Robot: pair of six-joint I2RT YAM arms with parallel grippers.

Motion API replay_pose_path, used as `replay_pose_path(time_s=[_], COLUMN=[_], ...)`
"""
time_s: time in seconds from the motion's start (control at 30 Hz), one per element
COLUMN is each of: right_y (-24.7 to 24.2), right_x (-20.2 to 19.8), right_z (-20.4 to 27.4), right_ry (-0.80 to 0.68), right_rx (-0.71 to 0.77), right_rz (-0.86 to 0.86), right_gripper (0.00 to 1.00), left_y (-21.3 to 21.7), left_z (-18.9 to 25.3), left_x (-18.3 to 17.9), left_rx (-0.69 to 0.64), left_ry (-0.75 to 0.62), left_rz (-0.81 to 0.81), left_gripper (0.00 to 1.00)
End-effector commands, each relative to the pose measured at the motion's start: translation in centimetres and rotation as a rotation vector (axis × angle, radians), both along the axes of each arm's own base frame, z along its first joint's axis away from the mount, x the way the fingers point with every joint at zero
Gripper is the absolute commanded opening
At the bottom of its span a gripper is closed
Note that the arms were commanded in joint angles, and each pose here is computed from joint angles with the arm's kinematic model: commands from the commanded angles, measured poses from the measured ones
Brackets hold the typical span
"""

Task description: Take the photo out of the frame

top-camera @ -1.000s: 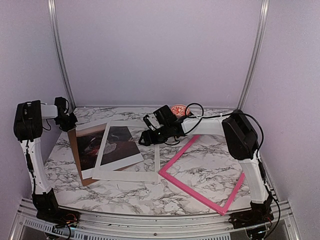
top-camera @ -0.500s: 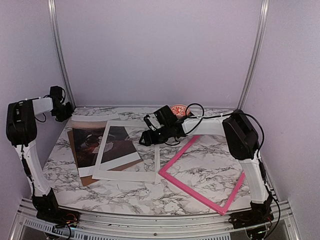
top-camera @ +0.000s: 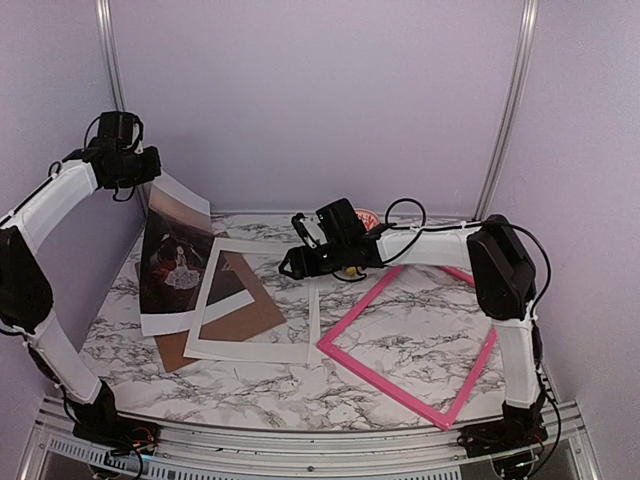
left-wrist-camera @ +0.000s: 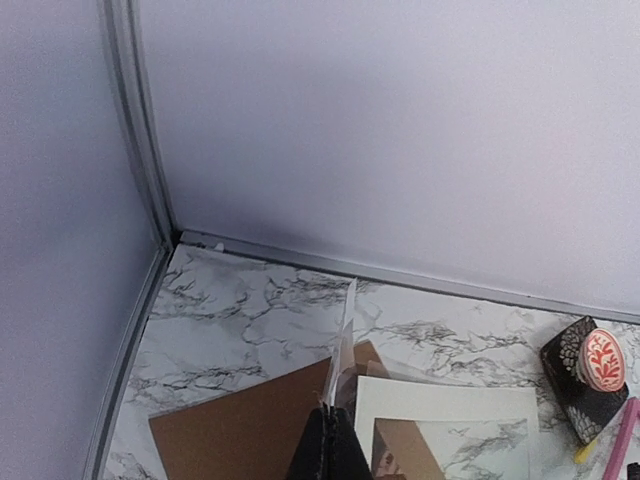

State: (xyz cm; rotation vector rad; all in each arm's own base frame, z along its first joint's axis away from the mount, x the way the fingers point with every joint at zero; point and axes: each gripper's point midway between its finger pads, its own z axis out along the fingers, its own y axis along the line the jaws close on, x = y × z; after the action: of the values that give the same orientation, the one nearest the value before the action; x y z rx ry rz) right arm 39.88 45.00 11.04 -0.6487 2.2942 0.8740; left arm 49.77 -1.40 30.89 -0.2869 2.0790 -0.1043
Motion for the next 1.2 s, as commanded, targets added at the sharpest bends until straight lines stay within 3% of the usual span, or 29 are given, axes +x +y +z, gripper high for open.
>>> replay_pose_path(time_s=[0.0, 0.33, 0.43, 0.53, 0.67, 0.73, 1.0, 1.17], right_y=[0.5, 1.0, 1.0, 0.8, 0.4, 0.1, 0.2, 1.3], right_x=[0.8, 1.3, 1.4, 1.1, 0.4, 0.0, -1.5, -2.4], right_z=[4.7, 8.4, 8.4, 8.0, 7.4, 6.9, 5.7, 5.2], right_ry=[-0.094, -0.156, -0.15, -0.142, -0.126, -0.117, -0.087, -0.076], right_rx=[0.104, 0.231, 0.242, 0.237, 0.232, 0.223, 0.235, 0.246], right_rz=[0.002, 0.027, 0.03, 0.034, 0.039, 0.039, 0.074, 0.119], right_gripper=[0.68, 0.68, 0.68, 0.68, 0.68, 0.68, 0.68, 0.68], left_y=[-3.3, -10.2, -9.4, -4.6, 0.7, 2.2, 6.4, 8.9], left_z=[6.8, 14.7, 14.2, 8.3, -0.8, -4.2, -14.3, -19.9], left_x=[-2.3, -5.6, -5.4, -4.9, -6.2, -7.9, -14.7, -15.2], left_rx=[0.063, 0.046, 0.064, 0.088, -0.036, -0.09, -0.236, -0.305], left_ry=[-0.101, -0.242, -0.209, -0.046, 0.111, 0.161, 0.29, 0.324], left_rz=[-0.076, -0.185, -0.122, 0.111, 0.282, 0.326, 0.447, 0.461], left_gripper=[0.0, 0.0, 0.0, 0.02, 0.23, 0.26, 0.52, 0.73])
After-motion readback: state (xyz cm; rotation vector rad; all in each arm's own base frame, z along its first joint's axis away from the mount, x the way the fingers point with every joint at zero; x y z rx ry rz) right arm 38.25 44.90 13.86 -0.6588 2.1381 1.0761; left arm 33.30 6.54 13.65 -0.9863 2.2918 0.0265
